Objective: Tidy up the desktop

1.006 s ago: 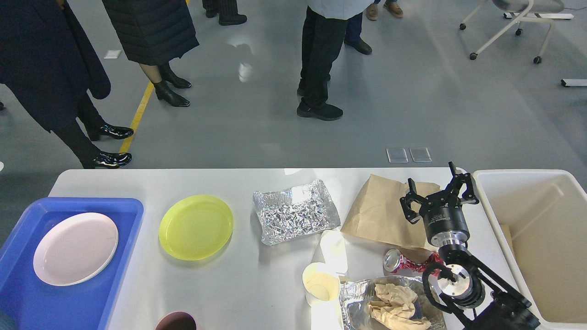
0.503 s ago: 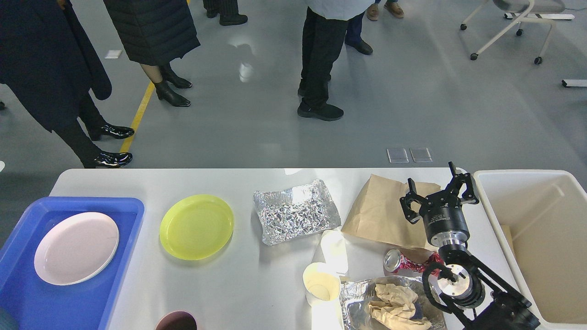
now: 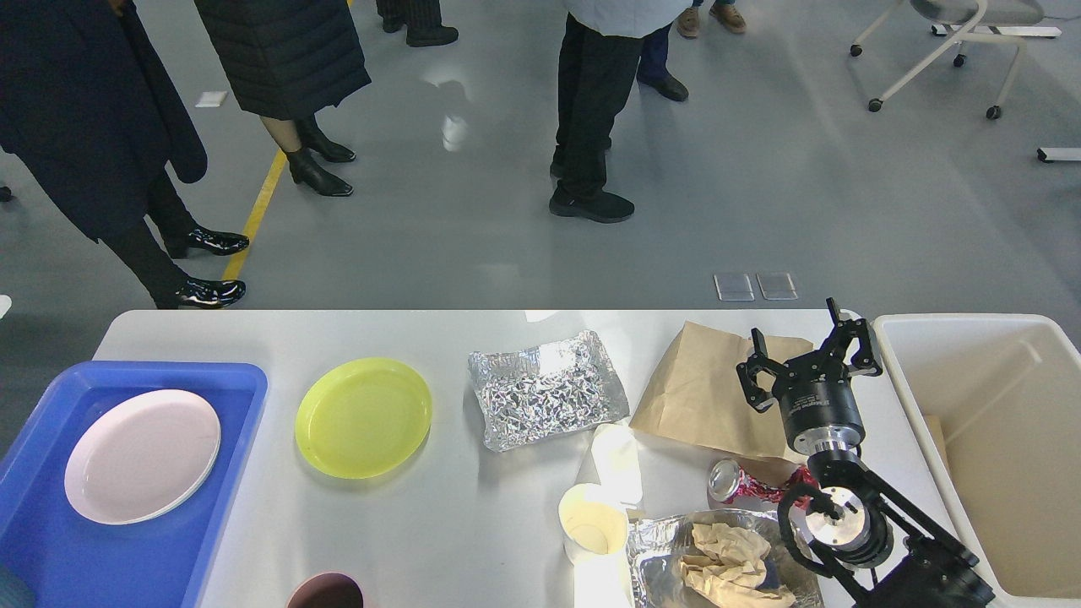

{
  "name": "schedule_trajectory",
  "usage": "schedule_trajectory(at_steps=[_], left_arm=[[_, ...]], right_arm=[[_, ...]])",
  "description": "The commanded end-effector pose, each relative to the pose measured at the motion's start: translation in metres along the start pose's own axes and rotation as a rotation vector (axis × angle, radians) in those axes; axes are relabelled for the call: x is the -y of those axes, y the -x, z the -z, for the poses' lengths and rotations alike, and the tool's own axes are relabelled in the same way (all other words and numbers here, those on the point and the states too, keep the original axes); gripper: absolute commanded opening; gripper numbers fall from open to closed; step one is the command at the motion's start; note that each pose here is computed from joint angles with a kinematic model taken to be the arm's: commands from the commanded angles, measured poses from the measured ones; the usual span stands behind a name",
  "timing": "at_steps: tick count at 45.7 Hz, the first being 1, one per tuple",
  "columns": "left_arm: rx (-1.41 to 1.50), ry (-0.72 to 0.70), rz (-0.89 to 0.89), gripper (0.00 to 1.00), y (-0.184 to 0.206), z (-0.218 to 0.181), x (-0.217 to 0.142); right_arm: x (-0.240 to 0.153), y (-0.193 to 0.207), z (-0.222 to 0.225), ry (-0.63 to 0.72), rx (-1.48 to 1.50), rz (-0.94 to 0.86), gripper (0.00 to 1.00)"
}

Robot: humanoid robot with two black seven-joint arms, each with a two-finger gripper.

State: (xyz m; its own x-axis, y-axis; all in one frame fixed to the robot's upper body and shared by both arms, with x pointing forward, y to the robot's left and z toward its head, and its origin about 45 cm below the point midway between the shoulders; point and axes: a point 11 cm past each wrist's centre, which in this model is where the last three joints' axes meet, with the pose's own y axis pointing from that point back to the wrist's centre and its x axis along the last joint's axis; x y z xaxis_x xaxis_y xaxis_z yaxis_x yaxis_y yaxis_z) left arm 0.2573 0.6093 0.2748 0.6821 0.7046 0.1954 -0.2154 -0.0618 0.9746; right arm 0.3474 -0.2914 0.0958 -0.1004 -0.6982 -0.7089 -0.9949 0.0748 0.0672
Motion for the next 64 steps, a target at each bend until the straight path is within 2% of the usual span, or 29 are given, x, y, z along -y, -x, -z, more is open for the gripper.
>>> schedule_trajectory(at_steps=[1,10,16,30,38,47,64], left_arm=[[0.103,0.012,0.020,0.95,0.000,-0.047,-0.018],[0.265,0.033,0.082,0.94,0.025,-0.123,-0.044],[0.320,0.010,0.060,0.94,0.045,-0.173,-0.081],[0.441,0.059,0.044,0.94,0.121,-0.249,-0.147],[0.513,0.078,0.033,0.94,0.161,-0.278,-0.176],[0.586,0.144,0.113,0.93,0.201,-0.303,-0.188],[0.585,0.144,0.156,0.92,0.206,-0.304,-0.182]], right_arm=[[0.000,0.000,0.000,0.000,0.000,0.000,1.00],[0.000,0.000,0.000,0.000,0.000,0.000,1.00],[0.000,0.000,0.000,0.000,0.000,0.000,1.00],[0.000,0.000,0.000,0.000,0.000,0.000,1.00],[0.000,0.000,0.000,0.000,0.000,0.000,1.00],[0.000,0.000,0.000,0.000,0.000,0.000,1.00],[0.000,0.000,0.000,0.000,0.000,0.000,1.00]])
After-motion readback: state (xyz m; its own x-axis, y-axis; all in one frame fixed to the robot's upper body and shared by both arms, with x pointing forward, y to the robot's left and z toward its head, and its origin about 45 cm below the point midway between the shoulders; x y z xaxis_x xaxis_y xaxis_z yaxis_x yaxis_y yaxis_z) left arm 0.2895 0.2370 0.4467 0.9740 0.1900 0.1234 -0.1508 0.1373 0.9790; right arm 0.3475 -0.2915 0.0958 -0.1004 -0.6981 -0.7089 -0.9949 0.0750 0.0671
